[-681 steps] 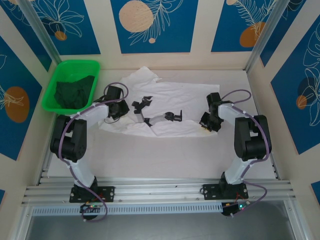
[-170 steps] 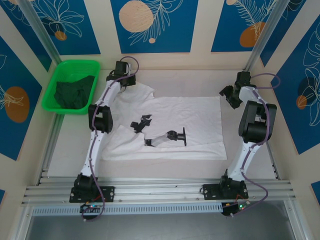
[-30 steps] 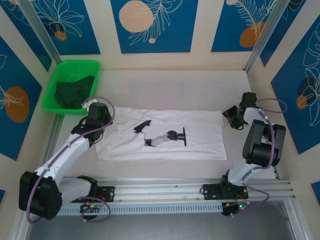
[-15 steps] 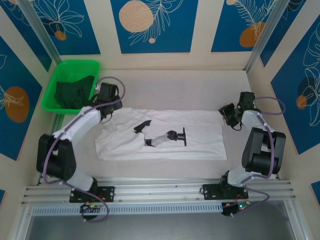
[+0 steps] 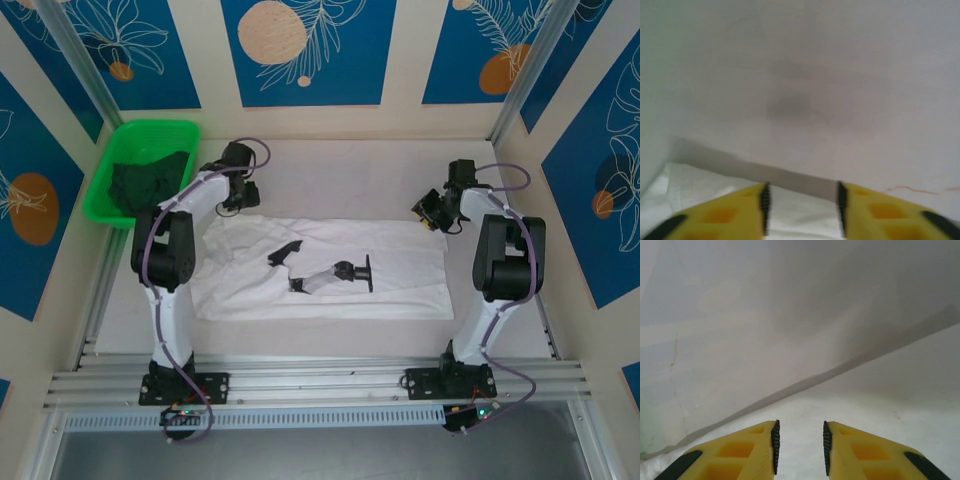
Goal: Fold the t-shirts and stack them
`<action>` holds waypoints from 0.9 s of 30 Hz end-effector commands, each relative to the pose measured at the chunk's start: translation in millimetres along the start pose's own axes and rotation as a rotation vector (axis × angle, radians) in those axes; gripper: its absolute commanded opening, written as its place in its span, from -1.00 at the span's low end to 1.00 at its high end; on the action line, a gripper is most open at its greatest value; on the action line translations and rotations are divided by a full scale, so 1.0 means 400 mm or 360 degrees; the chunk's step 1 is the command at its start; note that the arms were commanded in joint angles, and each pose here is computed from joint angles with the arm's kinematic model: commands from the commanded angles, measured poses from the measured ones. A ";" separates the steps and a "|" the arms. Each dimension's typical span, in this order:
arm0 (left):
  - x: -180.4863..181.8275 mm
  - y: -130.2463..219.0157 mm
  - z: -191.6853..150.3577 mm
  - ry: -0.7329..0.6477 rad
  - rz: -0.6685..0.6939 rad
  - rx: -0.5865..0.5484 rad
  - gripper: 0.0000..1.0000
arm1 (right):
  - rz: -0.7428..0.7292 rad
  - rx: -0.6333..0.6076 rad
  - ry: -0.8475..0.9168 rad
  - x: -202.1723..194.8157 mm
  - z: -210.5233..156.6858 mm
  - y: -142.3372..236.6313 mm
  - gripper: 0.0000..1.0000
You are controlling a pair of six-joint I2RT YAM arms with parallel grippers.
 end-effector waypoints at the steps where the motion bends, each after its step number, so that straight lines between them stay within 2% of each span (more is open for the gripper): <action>1: 0.064 -0.008 0.017 0.0060 0.0124 0.0046 0.07 | -0.0039 0.0064 -0.0048 -0.025 0.001 -0.007 -0.38; 5: 0.101 -0.037 0.016 0.0116 0.0128 0.0071 0.13 | -0.0050 0.0088 -0.0101 -0.046 0.009 -0.026 -0.39; 9: 0.088 -0.070 0.013 0.0113 0.0072 0.0118 -0.06 | -0.0067 0.0101 -0.0176 -0.068 0.017 -0.037 -0.39; 16: 0.121 -0.105 0.021 0.0140 0.0189 0.0083 -0.97 | -0.0054 0.0104 -0.0295 -0.113 0.025 -0.044 -0.39; 27: 0.205 -0.077 0.072 0.0285 0.0308 -0.0078 -1.00 | -0.0018 0.0062 -0.0414 -0.143 0.039 -0.033 -0.38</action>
Point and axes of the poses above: each hand's point on the last joint's axis, 136 mm out from that joint toward the fingers, its own y axis back along the fingers, its own x axis along the line the jaws close on, z = x × y, the point moved 6 cm from there along y, back along the fingers, and after that the axes turned 11 degrees about y, right-handed, at the moved point
